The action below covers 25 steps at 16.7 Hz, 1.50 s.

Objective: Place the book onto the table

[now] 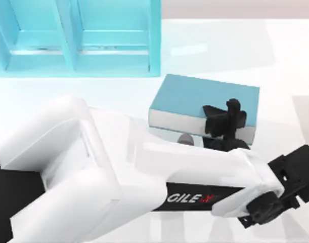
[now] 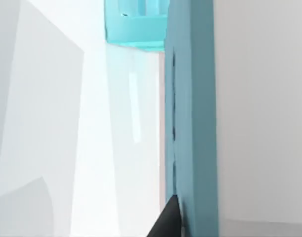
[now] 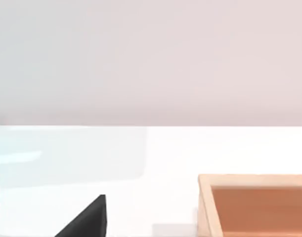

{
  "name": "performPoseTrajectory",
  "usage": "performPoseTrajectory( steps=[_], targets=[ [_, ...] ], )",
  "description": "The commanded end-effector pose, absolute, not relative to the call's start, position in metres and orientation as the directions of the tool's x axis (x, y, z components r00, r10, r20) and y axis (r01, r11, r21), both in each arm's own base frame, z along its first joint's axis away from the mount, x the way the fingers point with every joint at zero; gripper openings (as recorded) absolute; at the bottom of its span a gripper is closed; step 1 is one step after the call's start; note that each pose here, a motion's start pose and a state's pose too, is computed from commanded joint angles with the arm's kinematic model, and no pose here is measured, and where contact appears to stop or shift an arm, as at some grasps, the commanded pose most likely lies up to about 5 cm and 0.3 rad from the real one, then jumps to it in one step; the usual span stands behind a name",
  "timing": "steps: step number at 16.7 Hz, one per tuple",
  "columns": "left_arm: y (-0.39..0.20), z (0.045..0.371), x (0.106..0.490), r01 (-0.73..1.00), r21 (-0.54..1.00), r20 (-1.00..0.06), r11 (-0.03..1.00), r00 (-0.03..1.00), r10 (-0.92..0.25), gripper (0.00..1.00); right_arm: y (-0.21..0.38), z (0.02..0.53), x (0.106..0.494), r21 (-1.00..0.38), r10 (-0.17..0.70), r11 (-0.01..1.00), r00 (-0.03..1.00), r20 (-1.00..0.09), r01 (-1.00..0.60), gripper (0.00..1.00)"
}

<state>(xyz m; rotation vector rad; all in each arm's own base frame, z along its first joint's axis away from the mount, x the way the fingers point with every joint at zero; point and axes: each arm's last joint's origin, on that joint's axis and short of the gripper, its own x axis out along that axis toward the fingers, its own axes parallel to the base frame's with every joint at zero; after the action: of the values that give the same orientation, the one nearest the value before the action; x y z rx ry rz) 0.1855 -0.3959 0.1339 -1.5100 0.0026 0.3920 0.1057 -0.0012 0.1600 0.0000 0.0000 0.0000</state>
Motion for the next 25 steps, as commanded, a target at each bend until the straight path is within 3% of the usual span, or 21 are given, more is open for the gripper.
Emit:
performPoseTrajectory(
  steps=[12,24,25],
  targets=[
    [-0.397,0.135,0.181,-0.253,-0.967,-0.242,0.011,0.938,0.250,0.00,-0.001,0.160,0.106,0.000,0.000,1.000,1.000,0.000,0.000,1.00],
    [-0.395,0.103,0.182,-0.258,-0.966,-0.246,0.013,0.935,0.253,0.00,-0.001,0.160,0.106,0.000,0.000,1.000,1.000,0.000,0.000,1.00],
    [-0.395,0.103,0.182,-0.258,-0.966,-0.246,0.013,0.935,0.253,0.08,-0.001,0.160,0.106,0.000,0.000,1.000,1.000,0.000,0.000,1.00]
  ],
)
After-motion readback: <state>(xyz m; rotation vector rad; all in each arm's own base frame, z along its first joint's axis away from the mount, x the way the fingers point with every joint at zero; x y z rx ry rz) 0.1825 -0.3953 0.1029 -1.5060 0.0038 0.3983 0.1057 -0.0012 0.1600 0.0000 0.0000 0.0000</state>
